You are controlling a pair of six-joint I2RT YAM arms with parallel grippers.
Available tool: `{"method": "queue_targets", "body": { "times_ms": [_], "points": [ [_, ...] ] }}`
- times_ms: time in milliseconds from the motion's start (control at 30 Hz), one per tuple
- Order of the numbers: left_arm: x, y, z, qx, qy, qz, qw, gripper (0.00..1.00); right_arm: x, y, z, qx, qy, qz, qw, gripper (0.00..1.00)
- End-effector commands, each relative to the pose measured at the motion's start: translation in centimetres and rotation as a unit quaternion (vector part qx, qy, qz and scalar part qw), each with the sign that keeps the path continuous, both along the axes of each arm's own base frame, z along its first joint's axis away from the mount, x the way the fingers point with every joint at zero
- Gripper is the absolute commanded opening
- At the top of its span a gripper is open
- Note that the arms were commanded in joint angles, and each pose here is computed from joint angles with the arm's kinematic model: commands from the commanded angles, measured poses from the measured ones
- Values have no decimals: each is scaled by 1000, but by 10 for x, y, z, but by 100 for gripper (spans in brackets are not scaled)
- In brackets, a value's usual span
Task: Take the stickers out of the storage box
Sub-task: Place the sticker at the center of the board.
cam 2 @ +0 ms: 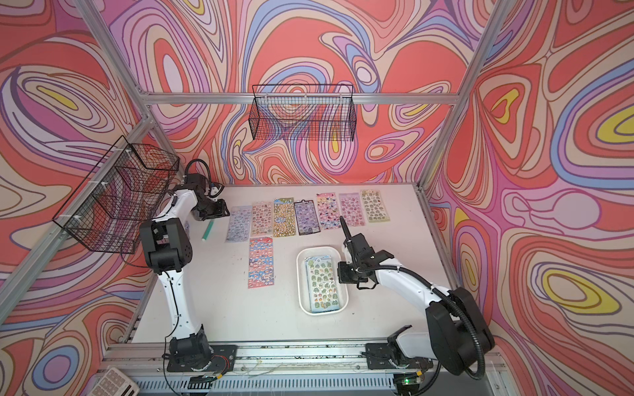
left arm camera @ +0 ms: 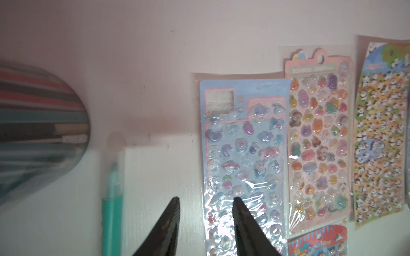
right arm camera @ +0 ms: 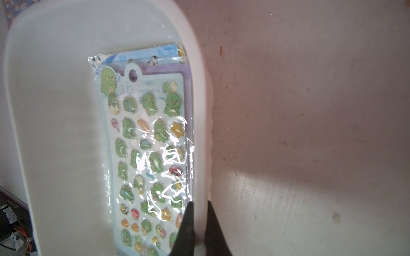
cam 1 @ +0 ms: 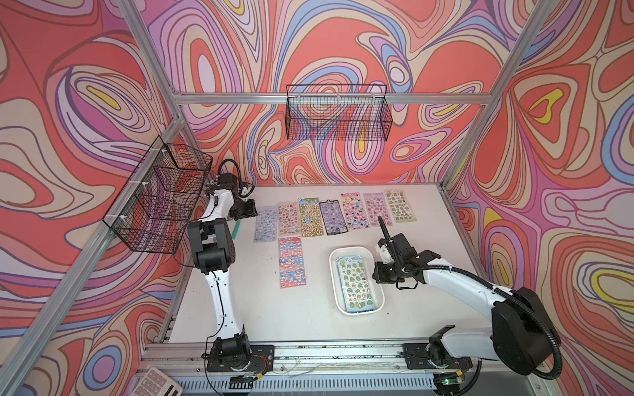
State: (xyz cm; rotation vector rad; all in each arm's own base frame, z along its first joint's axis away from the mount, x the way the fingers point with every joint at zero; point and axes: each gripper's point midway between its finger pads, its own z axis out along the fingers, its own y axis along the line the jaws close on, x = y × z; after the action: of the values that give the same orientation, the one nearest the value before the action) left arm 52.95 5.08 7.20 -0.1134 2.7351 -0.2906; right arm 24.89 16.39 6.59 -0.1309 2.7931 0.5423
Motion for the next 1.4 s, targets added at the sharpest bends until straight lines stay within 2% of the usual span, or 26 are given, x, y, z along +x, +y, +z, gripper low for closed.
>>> {"method": "queue_targets", "body": {
  "times_ms": [0,167,233,333,500,567,733,1000,1200,1367],
  "points": [
    [1,17,53,32,-51,61,996,52,5,1,9,7,-20,-2,1000,0],
    [-3,-17,135,-72,-128,103,984,52,7,-1,7,5,-21,-13,1000,0],
    [-14,-45,160,-65,-143,84,984,53,8,-2,7,4,-22,-17,1000,0],
    [-40,-103,187,-37,-145,25,988,53,9,-5,8,-2,-28,-25,999,0],
    [-97,-197,202,-42,-132,-53,989,51,8,-9,4,-4,-29,-40,999,0],
    [-123,-233,202,-23,-136,-87,987,51,8,-8,3,1,-28,-46,999,0],
    [-190,-308,169,-33,-96,-139,985,47,6,-9,-1,10,-28,-58,998,0],
    [-266,-388,110,-49,-49,-185,980,46,4,-8,-9,15,-22,-63,998,0],
    [-293,-410,42,0,23,-190,982,46,1,-10,-15,15,-20,-64,998,0],
    [-291,-400,13,54,39,-167,984,47,-1,-10,-17,16,-19,-61,998,0]
  ]
}}
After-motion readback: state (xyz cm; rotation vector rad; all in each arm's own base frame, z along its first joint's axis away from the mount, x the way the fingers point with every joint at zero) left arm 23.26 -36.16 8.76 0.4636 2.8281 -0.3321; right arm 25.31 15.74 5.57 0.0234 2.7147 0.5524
